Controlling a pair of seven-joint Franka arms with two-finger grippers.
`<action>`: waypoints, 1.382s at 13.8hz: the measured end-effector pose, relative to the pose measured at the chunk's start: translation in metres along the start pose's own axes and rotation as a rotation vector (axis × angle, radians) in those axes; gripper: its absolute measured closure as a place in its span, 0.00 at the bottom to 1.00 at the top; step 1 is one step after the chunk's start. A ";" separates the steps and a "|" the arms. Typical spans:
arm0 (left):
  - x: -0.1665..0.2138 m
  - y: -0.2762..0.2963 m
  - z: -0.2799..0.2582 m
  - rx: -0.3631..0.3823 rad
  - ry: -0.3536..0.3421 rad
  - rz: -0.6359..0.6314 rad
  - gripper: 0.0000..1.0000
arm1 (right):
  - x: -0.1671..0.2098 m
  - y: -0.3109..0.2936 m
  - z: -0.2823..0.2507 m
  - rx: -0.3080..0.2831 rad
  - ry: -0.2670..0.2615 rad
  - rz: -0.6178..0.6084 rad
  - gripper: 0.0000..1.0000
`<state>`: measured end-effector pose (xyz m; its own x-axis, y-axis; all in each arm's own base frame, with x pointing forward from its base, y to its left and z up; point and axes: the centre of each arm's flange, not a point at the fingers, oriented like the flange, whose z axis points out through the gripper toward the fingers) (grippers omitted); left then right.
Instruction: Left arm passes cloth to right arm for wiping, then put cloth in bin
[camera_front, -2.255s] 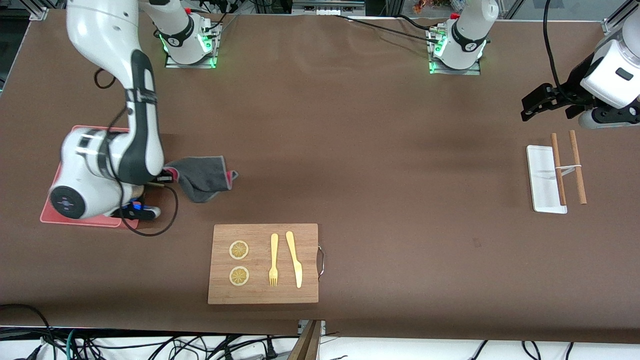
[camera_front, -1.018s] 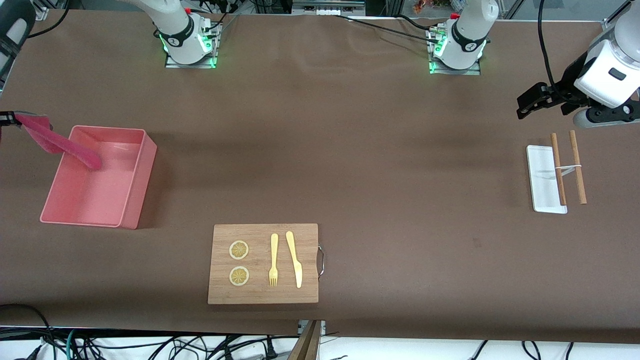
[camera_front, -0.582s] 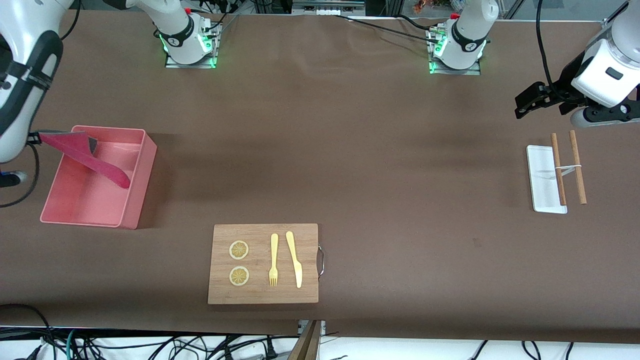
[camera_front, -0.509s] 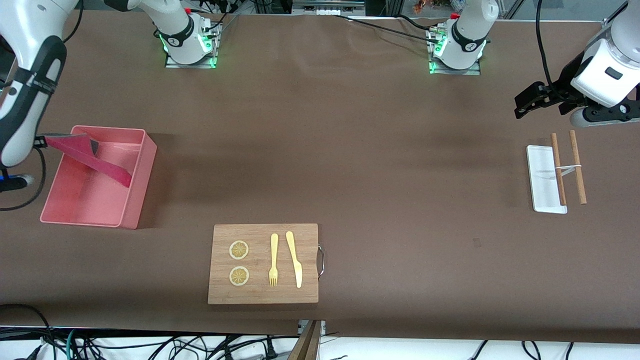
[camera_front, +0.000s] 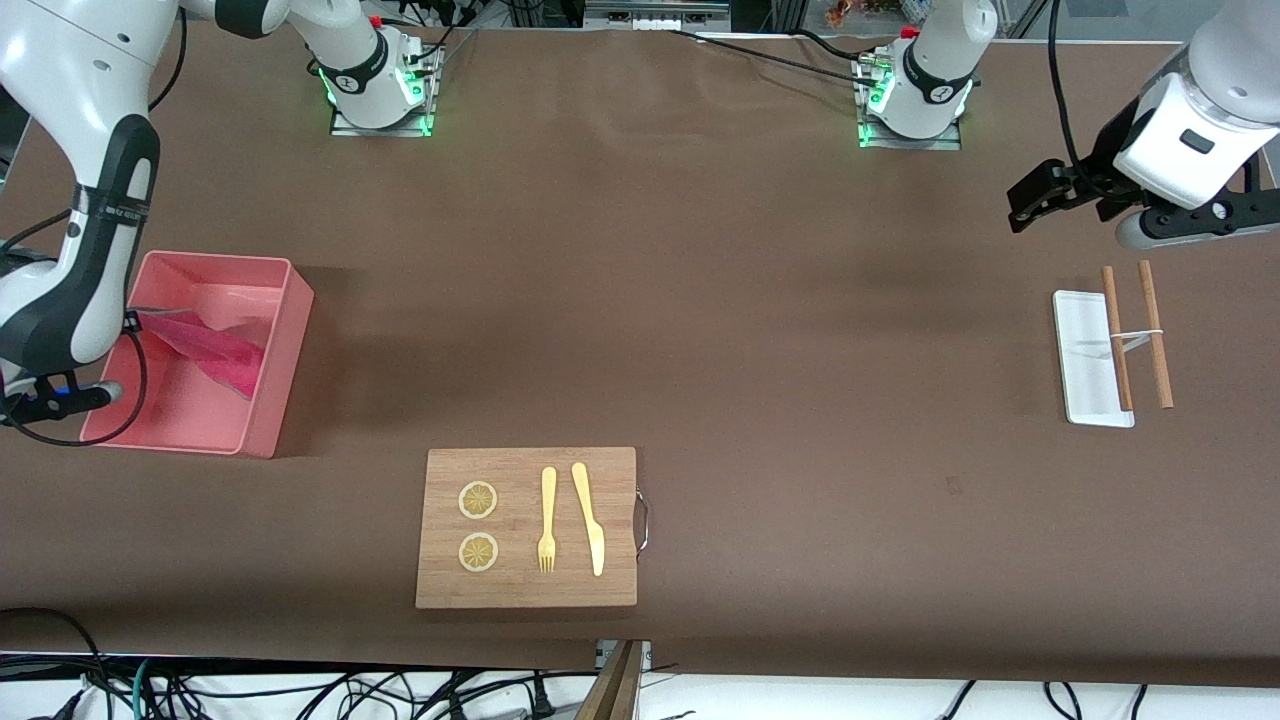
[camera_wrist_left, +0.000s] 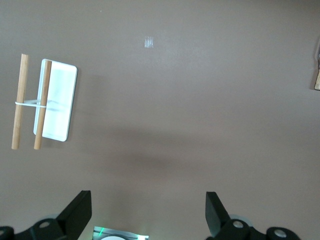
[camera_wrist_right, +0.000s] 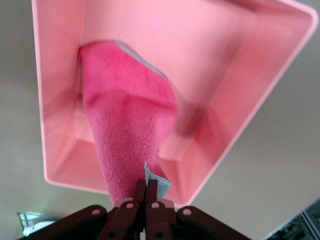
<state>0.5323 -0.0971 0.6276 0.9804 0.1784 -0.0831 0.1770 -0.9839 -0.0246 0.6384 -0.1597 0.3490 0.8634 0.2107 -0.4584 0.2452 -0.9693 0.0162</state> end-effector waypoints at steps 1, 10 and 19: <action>-0.003 0.007 0.000 0.002 -0.002 -0.004 0.00 | 0.008 -0.001 0.009 0.005 0.007 -0.007 0.98; -0.005 0.011 0.000 0.008 -0.003 -0.026 0.00 | 0.061 -0.022 0.068 0.002 0.101 -0.019 0.78; 0.011 -0.019 -0.003 0.023 0.044 -0.083 0.00 | -0.016 -0.120 -0.096 0.093 0.195 0.196 0.00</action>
<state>0.5399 -0.0769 0.6297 0.9654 0.2582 -0.0359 0.2562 -0.9652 -0.0522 0.6375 -0.0345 0.4399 0.9610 0.0303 -0.2750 0.0319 -0.9995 0.0016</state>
